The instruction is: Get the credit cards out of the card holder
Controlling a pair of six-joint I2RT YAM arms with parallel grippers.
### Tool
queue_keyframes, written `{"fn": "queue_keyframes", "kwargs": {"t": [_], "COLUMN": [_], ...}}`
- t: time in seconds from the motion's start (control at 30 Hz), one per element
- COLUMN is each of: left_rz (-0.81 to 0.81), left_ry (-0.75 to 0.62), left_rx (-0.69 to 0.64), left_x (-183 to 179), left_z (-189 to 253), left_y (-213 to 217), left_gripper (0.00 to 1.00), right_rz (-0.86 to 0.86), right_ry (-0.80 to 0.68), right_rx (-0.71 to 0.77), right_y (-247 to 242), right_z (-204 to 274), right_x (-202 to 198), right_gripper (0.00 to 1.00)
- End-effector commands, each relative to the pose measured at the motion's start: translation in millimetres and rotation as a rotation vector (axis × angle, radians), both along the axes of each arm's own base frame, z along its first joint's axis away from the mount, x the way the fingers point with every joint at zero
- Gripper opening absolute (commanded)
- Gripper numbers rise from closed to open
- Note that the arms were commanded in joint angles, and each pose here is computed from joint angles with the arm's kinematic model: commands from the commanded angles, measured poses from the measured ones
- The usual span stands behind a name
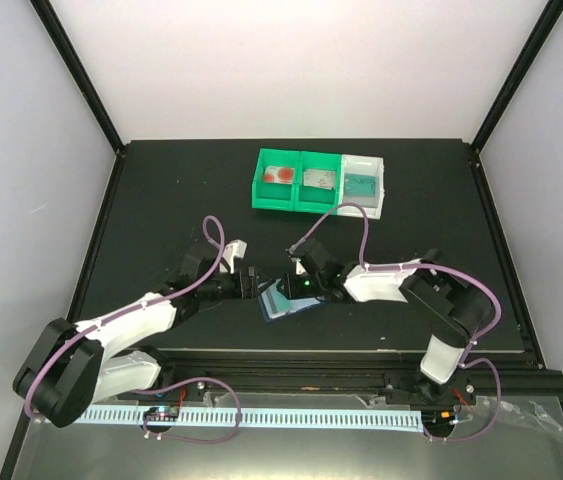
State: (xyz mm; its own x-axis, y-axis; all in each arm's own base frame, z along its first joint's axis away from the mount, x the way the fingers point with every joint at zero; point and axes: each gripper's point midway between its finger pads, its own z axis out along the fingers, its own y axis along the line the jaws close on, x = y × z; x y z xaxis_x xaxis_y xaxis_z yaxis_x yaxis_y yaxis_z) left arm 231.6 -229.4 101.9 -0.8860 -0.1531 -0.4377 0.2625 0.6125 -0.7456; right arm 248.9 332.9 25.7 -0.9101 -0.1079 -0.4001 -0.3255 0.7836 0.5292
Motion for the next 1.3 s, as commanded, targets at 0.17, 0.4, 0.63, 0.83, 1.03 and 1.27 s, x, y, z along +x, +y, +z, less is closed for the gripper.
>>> {"fn": "queue_keyframes", "kwargs": {"t": [0.17, 0.4, 0.63, 0.83, 1.03, 1.27], "left_rz": [0.015, 0.064, 0.052, 0.080, 0.113, 0.118], "left_ry": [0.042, 0.093, 0.111, 0.085, 0.061, 0.045], "left_rx": [-0.021, -0.076, -0.078, -0.042, 0.009, 0.029], "left_x": [-15, -25, -16, 0, 16, 8], "left_z": [-10, -24, -33, -38, -35, -25], "left_y": [6, 13, 4, 6, 19, 28], "left_gripper": [0.77, 0.77, 0.75, 0.73, 0.73, 0.74], "right_rz": [0.058, 0.113, 0.132, 0.138, 0.102, 0.035], "right_ry": [-0.002, 0.008, 0.040, 0.071, 0.072, 0.061], "right_rx": [0.066, -0.052, -0.024, 0.054, 0.081, 0.048], "right_y": [19, -7, -2, 18, 28, 18], "right_z": [23, 2, -9, -4, -3, -13], "right_x": [-26, -43, -58, -72, -72, -66], "right_gripper": [0.26, 0.26, 0.26, 0.24, 0.17, 0.09]}}
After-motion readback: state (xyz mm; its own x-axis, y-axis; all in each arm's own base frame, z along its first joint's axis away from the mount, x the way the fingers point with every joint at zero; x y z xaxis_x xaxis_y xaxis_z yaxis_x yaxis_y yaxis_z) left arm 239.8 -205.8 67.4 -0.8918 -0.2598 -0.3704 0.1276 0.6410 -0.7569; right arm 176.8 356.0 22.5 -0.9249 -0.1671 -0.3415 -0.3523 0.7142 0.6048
